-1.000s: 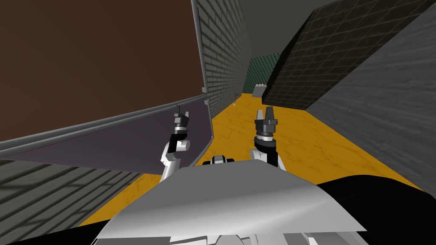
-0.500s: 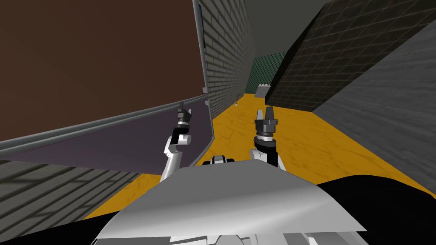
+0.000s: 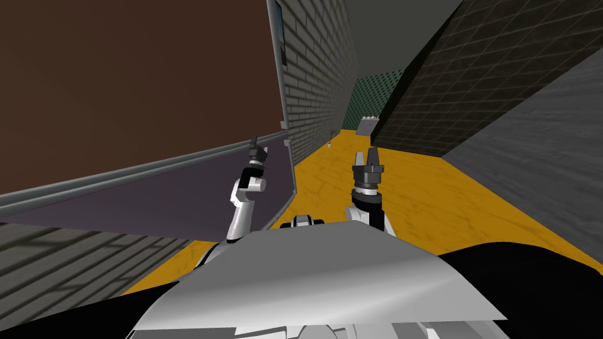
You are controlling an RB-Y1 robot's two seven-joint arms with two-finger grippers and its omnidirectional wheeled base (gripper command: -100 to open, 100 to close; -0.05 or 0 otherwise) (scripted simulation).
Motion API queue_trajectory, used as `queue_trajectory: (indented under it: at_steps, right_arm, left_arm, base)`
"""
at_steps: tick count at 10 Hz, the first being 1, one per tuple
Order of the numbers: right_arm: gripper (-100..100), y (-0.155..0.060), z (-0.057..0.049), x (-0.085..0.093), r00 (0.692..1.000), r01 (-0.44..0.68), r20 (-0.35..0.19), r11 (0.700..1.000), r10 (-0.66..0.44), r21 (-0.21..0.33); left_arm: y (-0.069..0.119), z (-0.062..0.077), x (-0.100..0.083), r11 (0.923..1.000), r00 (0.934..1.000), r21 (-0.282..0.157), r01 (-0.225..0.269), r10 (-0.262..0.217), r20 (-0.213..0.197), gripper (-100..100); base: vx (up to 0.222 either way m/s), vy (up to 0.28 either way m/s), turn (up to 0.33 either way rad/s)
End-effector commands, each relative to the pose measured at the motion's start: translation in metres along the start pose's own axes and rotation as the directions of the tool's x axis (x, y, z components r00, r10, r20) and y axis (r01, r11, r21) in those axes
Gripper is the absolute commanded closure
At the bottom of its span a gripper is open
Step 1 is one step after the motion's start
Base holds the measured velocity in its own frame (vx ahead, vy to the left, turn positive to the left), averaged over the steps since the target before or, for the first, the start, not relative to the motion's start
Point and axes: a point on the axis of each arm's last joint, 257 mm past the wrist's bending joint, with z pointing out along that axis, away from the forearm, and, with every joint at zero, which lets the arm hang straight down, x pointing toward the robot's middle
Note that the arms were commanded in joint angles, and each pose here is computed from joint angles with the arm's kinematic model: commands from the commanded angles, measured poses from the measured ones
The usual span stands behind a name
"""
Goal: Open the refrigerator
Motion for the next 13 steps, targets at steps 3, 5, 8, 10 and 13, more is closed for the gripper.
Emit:
queue_trajectory:
  at_steps: [3,5,8,10,13]
  right_arm:
    - [0,0.000,0.000,0.000,1.000,0.000,0.000,1.000,0.000,0.000]
    - [0,0.000,0.000,0.000,1.000,0.000,0.000,1.000,0.000,0.000]
    - [0,0.000,0.000,0.000,1.000,0.000,0.000,1.000,0.000,0.000]
    - [0,0.000,0.000,0.000,1.000,0.000,0.000,1.000,0.000,0.000]
    - [0,0.000,0.000,0.000,1.000,0.000,0.000,1.000,0.000,0.000]
  left_arm:
    - [0.007,0.036,0.006,0.9965,0.9982,-0.058,0.060,-0.060,0.001,-100]
    - [0.010,0.051,0.009,0.9924,0.9961,-0.086,0.088,-0.088,0.005,-100]
    - [0.014,0.075,0.013,0.9809,0.9898,-0.133,0.142,-0.141,0.018,-100]
    - [0.013,0.088,0.017,0.9726,0.9855,-0.159,0.170,-0.168,0.025,-100]
    - [0.016,0.100,0.021,0.9607,0.9805,-0.196,0.196,-0.193,0.035,-100]
  base:
    - [0.052,-0.047,0.065]
    - [0.041,-0.042,0.078]
    - [0.039,-0.052,0.077]
    - [0.044,-0.049,0.067]
    - [0.039,-0.057,0.064]
